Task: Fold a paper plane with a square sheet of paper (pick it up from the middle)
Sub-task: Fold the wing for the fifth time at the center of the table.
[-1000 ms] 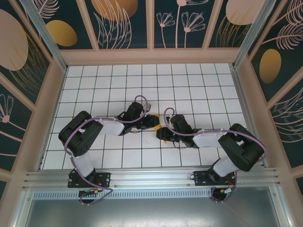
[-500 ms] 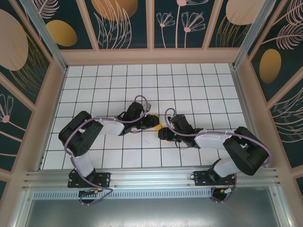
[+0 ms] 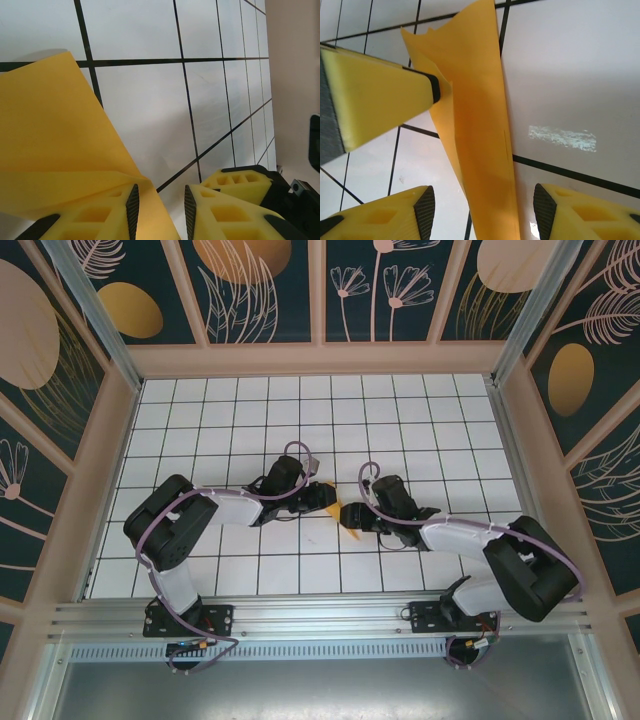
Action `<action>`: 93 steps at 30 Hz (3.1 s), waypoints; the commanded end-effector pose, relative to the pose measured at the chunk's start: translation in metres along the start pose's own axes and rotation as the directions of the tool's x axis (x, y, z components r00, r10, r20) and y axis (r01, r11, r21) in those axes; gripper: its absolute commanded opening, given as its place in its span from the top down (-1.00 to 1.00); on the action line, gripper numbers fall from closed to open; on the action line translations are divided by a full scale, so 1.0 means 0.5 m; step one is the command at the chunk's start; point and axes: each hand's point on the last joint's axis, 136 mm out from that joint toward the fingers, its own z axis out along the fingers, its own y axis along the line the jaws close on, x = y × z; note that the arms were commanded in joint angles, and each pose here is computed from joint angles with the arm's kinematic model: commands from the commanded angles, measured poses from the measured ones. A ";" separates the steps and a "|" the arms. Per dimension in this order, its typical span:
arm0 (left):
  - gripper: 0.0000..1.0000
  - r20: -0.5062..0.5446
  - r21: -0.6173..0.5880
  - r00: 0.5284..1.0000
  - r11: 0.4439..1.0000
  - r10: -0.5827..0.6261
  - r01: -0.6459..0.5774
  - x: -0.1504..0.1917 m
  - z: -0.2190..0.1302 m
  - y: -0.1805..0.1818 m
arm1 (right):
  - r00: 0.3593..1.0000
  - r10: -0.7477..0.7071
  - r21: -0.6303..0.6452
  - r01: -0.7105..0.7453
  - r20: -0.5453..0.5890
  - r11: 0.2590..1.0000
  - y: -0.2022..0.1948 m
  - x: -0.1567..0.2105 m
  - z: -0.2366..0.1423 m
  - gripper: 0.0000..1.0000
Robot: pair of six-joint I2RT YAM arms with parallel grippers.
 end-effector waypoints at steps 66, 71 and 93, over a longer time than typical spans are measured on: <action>0.36 -0.009 -0.091 1.000 0.996 0.001 -0.002 0.002 0.017 0.041 | 0.974 -0.008 -0.159 -0.029 -0.227 0.987 0.030 0.063 0.043 0.17; 0.36 -0.008 -0.078 1.000 0.997 0.002 -0.003 0.000 0.017 0.034 | 0.971 -0.017 -0.143 -0.018 -0.236 0.990 0.027 0.061 0.047 0.18; 0.36 -0.020 -0.025 1.000 1.000 0.018 -0.019 -0.006 0.017 0.003 | 0.970 0.010 -0.056 -0.024 -0.244 0.998 0.008 0.061 0.069 0.48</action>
